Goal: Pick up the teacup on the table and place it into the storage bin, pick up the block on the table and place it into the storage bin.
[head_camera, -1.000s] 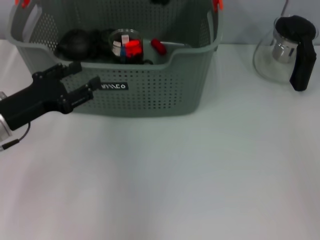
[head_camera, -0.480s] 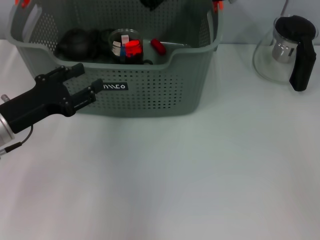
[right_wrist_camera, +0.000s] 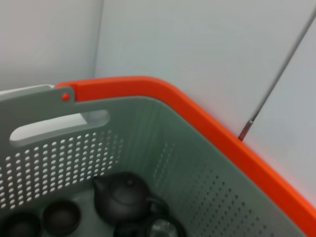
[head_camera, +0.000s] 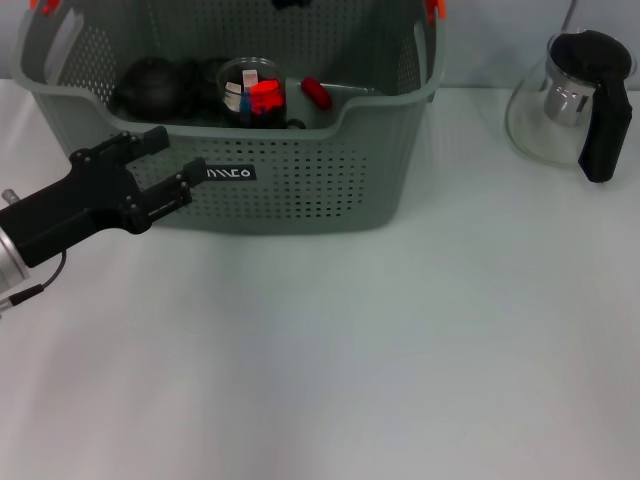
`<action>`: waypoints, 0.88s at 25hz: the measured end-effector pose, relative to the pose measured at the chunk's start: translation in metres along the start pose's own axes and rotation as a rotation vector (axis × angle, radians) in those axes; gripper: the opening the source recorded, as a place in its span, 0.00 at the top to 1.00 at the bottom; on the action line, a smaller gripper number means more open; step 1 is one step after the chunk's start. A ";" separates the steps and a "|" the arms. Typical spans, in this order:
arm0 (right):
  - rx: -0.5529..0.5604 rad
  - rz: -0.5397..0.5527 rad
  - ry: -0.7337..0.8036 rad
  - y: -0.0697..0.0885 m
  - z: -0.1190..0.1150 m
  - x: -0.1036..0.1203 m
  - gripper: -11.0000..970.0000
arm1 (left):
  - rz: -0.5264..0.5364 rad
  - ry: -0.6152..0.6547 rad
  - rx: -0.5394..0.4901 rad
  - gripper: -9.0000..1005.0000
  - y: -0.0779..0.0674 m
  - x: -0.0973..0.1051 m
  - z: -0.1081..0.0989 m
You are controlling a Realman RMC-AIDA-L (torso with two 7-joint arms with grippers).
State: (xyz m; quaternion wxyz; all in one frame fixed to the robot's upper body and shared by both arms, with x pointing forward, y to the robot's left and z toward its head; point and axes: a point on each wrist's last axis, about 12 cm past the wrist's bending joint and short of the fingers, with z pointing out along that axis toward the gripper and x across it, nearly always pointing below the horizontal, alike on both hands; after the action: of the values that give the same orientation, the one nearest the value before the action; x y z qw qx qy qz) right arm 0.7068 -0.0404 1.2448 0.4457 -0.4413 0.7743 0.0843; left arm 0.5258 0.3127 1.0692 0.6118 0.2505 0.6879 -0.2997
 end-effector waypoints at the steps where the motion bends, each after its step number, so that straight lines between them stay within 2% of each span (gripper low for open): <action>1: 0.005 0.002 -0.009 -0.002 -0.002 -0.001 0.45 | 0.000 0.000 0.000 0.31 0.000 0.000 0.000; 5: -0.016 0.017 -0.125 -0.007 -0.022 0.003 0.30 | -0.001 0.000 -0.004 0.31 0.000 0.000 0.000; 8: -0.091 0.045 -0.290 -0.008 -0.052 0.025 0.30 | -0.004 -0.016 -0.013 0.31 0.001 -0.001 -0.001; 11: -0.139 0.108 -0.475 -0.009 -0.086 0.069 0.30 | -0.007 -0.028 -0.025 0.31 0.002 -0.002 -0.003; 15: -0.171 0.177 -0.710 -0.004 -0.129 0.140 0.30 | -0.005 -0.052 -0.035 0.31 0.005 -0.006 -0.007; 17: -0.182 0.177 -0.808 0.003 -0.149 0.177 0.29 | -0.004 -0.073 -0.038 0.31 0.005 -0.008 -0.010; 21: -0.227 0.169 -1.002 0.025 -0.173 0.233 0.27 | 0.004 -0.140 -0.016 0.31 0.004 -0.016 -0.016; 22: -0.233 0.173 -1.026 0.030 -0.175 0.245 0.21 | 0.008 -0.156 -0.004 0.31 0.003 -0.018 -0.018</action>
State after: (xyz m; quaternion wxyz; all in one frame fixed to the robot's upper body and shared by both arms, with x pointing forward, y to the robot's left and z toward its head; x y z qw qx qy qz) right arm 0.5239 -0.2630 1.1531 0.7066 -0.3245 0.4759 0.4110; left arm 0.5181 0.3283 1.0885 0.6653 0.2281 0.6376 -0.3145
